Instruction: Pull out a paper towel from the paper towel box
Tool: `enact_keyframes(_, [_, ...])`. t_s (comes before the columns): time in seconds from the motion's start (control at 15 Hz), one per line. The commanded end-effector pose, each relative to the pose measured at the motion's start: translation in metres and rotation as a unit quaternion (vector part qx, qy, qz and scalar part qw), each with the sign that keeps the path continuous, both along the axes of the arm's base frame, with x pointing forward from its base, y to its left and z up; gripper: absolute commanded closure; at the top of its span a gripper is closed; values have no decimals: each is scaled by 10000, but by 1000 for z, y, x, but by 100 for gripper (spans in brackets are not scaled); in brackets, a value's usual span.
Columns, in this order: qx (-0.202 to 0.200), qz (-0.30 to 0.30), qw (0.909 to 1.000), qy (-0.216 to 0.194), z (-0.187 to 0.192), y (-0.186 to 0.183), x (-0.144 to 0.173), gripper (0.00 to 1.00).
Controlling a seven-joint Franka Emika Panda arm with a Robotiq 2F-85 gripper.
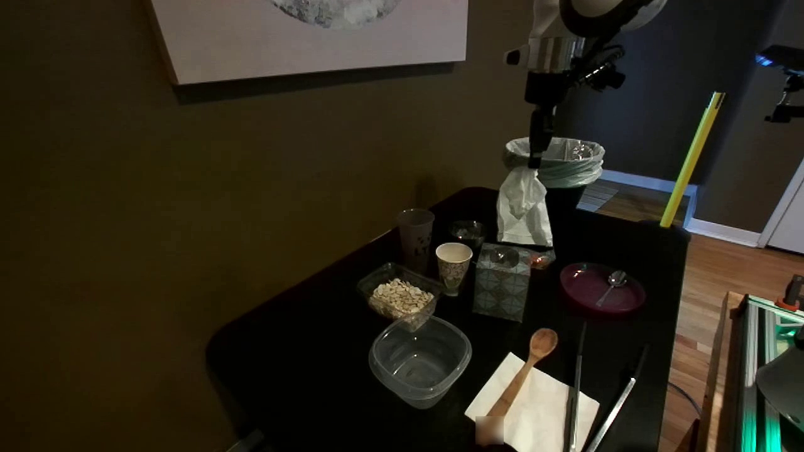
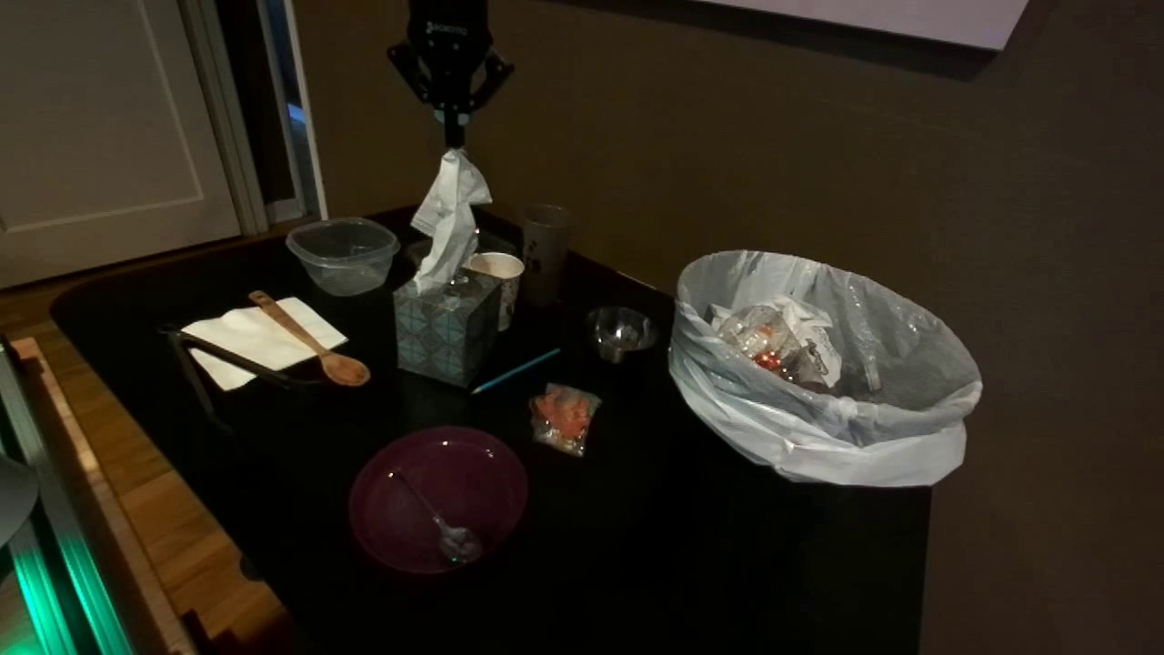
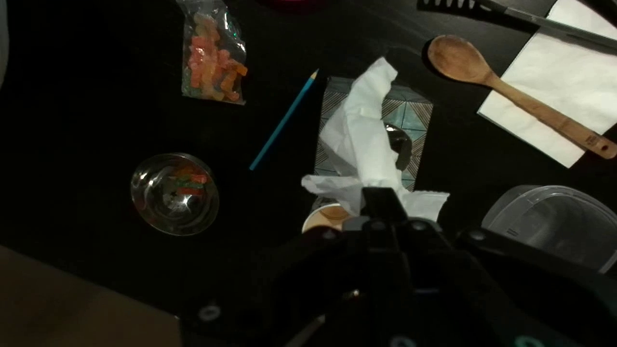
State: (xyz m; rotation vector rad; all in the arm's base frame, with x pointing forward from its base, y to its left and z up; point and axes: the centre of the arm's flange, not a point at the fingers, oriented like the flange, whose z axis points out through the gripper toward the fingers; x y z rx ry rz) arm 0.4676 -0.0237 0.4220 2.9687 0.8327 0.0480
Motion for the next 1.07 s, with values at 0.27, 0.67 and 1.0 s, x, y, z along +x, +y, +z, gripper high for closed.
enact_keyframes(0.27, [302,-1124,9929,-255,20,-76,-39,100])
enact_keyframes(0.67, [495,-1779,9819,-429,20,-127,-36,100])
enact_keyframes(1.0, [530,-1911,9784,-590,18,-137,-20,100])
